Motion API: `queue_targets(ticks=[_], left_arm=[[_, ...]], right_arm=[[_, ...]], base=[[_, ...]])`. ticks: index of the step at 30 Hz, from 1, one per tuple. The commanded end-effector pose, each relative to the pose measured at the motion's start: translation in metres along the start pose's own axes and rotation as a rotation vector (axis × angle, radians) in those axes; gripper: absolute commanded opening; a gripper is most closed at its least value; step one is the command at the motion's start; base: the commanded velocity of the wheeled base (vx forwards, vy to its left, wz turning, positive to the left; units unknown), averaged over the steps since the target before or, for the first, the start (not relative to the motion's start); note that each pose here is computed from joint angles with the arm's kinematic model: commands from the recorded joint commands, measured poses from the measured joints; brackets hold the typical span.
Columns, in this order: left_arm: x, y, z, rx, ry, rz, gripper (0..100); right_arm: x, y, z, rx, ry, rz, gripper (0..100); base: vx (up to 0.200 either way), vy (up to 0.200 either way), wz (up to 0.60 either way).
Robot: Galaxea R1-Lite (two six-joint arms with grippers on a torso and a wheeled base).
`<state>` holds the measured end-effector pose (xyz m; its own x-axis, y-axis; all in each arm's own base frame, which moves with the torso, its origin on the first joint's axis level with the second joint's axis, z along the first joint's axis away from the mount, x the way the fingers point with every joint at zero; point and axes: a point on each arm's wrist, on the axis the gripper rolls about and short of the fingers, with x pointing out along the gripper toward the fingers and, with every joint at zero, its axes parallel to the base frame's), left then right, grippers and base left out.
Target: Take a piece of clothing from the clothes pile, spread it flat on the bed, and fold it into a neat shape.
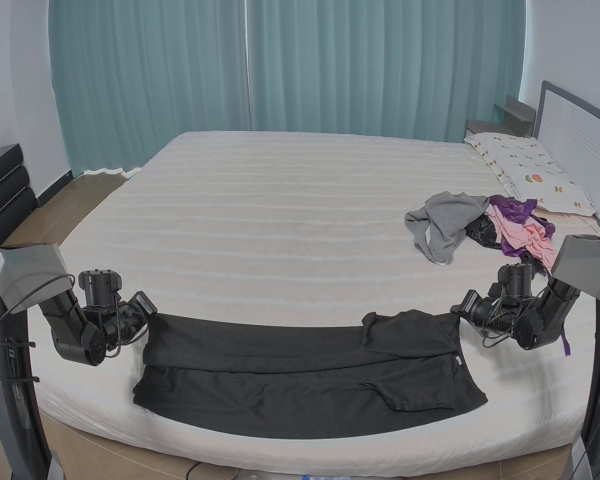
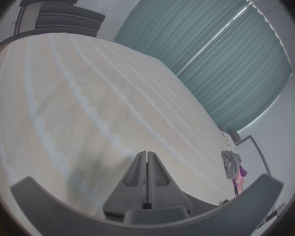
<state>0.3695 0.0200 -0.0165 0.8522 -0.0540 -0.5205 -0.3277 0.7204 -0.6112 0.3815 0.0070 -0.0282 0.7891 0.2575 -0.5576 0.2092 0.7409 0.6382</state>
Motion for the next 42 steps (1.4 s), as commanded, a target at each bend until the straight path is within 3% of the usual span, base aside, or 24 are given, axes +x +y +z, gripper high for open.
queue_targets(ticks=[1, 18, 19, 26, 28, 33, 35, 42], left_arm=[[0.01, -0.006, 0.008, 0.006, -0.03, -0.024, 0], [0.046, -0.001, 0.002, 0.014, 0.004, -0.006, 0], [0.046, -0.001, 0.002, 0.016, 0.005, -0.005, 100], [0.045, -0.002, 0.001, 0.016, 0.014, -0.001, 100], [0.043, 0.001, 0.001, 0.006, 0.02, 0.006, 100], [0.033, 0.0, 0.008, -0.048, 0.012, 0.005, 100], [0.018, -0.003, 0.013, -0.091, 0.013, 0.0, 100], [0.012, 0.003, 0.006, -0.098, 0.054, 0.006, 100]], right_arm=[[-0.003, -0.001, 0.006, 0.005, -0.018, 0.004, 0], [0.007, -0.006, 0.007, 0.029, -0.017, -0.003, 0], [0.007, -0.007, 0.005, 0.029, -0.012, -0.006, 100], [-0.002, 0.003, 0.012, 0.016, -0.039, 0.021, 100], [-0.016, 0.017, 0.023, 0.002, -0.069, 0.072, 100], [-0.029, 0.027, 0.018, -0.022, 0.001, 0.156, 100], [-0.025, 0.029, 0.006, -0.112, 0.087, 0.227, 100], [-0.007, 0.016, -0.017, -0.268, 0.189, 0.259, 100]], base=[[0.0, 0.0, 0.0], [0.0, 0.0, 0.0], [0.0, 0.0, 0.0], [0.0, 0.0, 0.0], [0.0, 0.0, 0.0], [0.0, 0.0, 0.0], [0.0, 0.0, 0.0], [0.0, 0.0, 0.0]])
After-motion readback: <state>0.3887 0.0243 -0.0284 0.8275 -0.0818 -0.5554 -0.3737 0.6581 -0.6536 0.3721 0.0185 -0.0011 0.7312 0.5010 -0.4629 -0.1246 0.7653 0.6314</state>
